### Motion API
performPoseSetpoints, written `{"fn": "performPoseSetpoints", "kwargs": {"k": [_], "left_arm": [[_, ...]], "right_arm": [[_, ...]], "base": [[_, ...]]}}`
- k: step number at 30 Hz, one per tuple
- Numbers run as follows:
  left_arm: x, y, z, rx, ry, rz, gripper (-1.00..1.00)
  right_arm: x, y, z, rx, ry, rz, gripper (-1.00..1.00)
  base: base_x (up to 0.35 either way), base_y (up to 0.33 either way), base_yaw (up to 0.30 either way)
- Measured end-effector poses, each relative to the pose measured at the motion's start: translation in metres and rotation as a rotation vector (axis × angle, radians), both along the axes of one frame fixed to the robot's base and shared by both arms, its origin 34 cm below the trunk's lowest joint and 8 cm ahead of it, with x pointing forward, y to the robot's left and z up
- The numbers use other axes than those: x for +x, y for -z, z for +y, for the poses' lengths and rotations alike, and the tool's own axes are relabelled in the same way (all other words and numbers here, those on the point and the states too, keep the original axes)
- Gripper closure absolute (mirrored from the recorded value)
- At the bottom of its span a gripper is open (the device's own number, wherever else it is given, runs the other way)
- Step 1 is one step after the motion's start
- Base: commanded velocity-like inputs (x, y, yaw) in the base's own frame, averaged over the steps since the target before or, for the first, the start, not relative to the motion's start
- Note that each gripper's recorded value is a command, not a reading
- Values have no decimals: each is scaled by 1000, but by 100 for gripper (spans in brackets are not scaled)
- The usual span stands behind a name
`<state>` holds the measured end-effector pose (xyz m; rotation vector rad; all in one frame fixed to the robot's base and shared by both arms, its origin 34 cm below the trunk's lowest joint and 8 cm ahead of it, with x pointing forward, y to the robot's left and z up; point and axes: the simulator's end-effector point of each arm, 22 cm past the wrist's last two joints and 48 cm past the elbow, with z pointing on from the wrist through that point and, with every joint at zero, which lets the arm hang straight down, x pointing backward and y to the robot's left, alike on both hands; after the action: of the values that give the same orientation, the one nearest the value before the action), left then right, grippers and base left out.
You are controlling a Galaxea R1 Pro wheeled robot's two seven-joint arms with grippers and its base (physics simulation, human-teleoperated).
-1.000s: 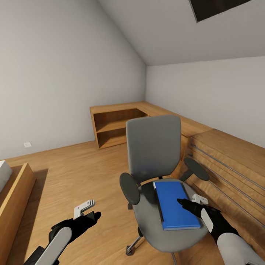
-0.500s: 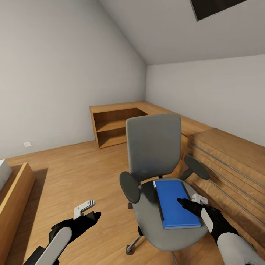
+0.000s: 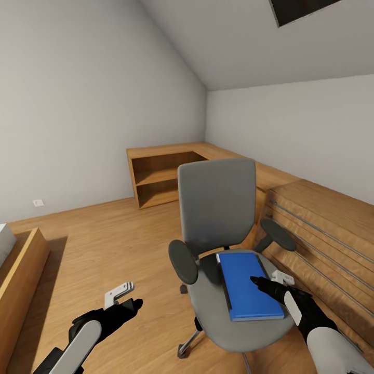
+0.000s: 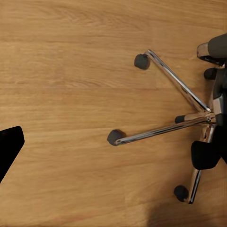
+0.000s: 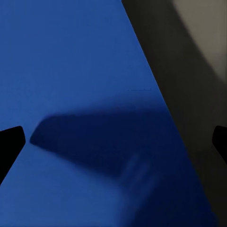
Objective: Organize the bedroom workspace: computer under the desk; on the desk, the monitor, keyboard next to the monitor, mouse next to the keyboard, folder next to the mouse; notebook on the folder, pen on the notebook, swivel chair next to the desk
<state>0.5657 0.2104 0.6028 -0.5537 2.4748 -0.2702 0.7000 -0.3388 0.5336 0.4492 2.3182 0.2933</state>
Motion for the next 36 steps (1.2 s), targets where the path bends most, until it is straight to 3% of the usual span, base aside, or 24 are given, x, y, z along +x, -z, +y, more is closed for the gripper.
{"fn": "performPoseSetpoints", "kwargs": {"k": [20, 36], "left_arm": [[0, 0, 1, 2, 0, -2, -100], [0, 0, 1, 2, 0, -2, -100]], "right_arm": [[0, 0, 0, -4, 0, -1, -100], [1, 0, 1, 1, 1, -2, -100]], "base": [[-5, 0, 0], [-158, 0, 0]]}}
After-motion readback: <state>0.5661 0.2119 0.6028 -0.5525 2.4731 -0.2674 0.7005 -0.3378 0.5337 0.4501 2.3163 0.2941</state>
